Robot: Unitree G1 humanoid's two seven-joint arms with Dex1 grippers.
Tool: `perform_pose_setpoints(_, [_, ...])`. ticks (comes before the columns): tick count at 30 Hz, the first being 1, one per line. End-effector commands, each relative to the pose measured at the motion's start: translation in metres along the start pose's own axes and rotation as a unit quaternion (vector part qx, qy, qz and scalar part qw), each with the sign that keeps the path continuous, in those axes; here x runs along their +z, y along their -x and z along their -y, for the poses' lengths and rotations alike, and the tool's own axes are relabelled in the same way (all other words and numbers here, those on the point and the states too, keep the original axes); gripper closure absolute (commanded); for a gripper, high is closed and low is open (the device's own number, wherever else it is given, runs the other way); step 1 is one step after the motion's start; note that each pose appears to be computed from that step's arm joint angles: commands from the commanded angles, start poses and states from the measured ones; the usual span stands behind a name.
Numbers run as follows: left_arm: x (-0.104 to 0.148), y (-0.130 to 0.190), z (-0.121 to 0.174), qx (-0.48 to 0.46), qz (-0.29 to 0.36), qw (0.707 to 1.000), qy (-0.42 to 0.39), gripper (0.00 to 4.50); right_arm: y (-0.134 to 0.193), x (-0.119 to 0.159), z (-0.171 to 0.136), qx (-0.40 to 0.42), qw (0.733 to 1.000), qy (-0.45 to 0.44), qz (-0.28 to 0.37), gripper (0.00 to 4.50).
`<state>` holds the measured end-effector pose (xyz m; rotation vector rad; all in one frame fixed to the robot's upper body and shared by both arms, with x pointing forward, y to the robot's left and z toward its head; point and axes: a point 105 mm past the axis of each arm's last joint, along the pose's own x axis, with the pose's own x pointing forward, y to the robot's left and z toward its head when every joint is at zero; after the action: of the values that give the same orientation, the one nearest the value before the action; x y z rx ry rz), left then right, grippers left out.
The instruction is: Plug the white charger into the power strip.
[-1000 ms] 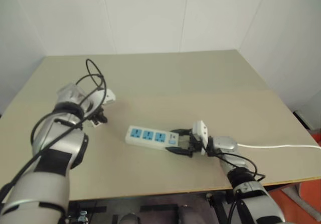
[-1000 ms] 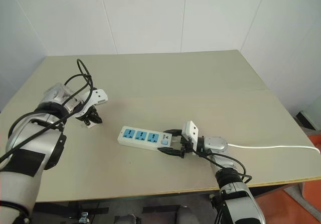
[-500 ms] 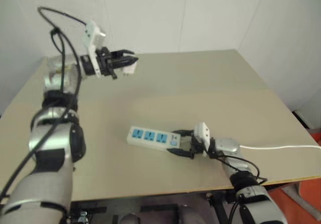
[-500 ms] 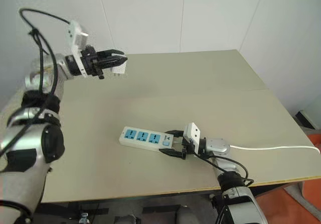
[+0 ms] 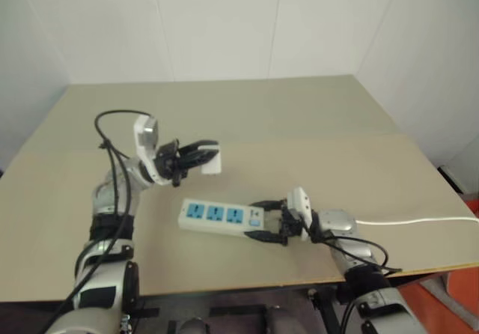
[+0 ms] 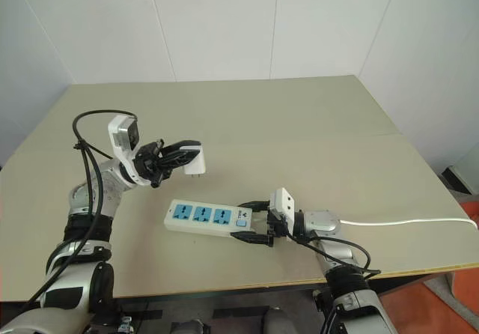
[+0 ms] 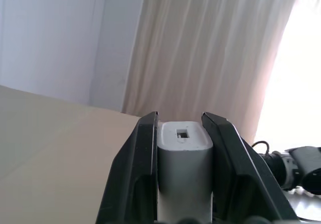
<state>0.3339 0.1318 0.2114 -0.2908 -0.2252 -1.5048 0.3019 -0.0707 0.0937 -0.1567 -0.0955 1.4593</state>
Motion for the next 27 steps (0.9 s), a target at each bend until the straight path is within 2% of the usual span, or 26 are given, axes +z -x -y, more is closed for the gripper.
perform_pose_setpoints(1, [-0.001, -0.002, 0.011, -0.038, -0.014, 0.999, -0.009, 3.48, -0.007, 0.01, -0.002, 0.033, 0.999, 0.018, 0.017, 1.11])
perform_pose_setpoints(8, [-0.028, -0.005, 0.027, -0.071, -0.054, 0.996, -0.021, 3.48, -0.021, 0.004, -0.011, 0.086, 0.996, -0.007, 0.022, 1.11])
perform_pose_setpoints(13, [-0.04, -0.002, 0.035, -0.075, -0.067, 0.994, -0.036, 3.48, -0.034, -0.003, -0.016, 0.1, 0.994, 0.033, 0.01, 1.11])
perform_pose_setpoints(15, [-0.041, -0.001, 0.036, -0.069, -0.064, 0.995, -0.037, 3.48, -0.035, -0.008, -0.016, 0.105, 0.993, 0.056, -0.008, 1.11])
perform_pose_setpoints(21, [-0.042, 0.004, 0.043, -0.059, -0.062, 0.995, -0.042, 3.48, -0.033, -0.012, -0.004, 0.079, 0.995, 0.065, -0.008, 1.11])
perform_pose_setpoints(27, [-0.045, 0.004, 0.048, -0.057, -0.063, 0.996, -0.035, 3.48, -0.029, -0.022, 0.004, 0.062, 0.996, 0.053, -0.035, 1.11])
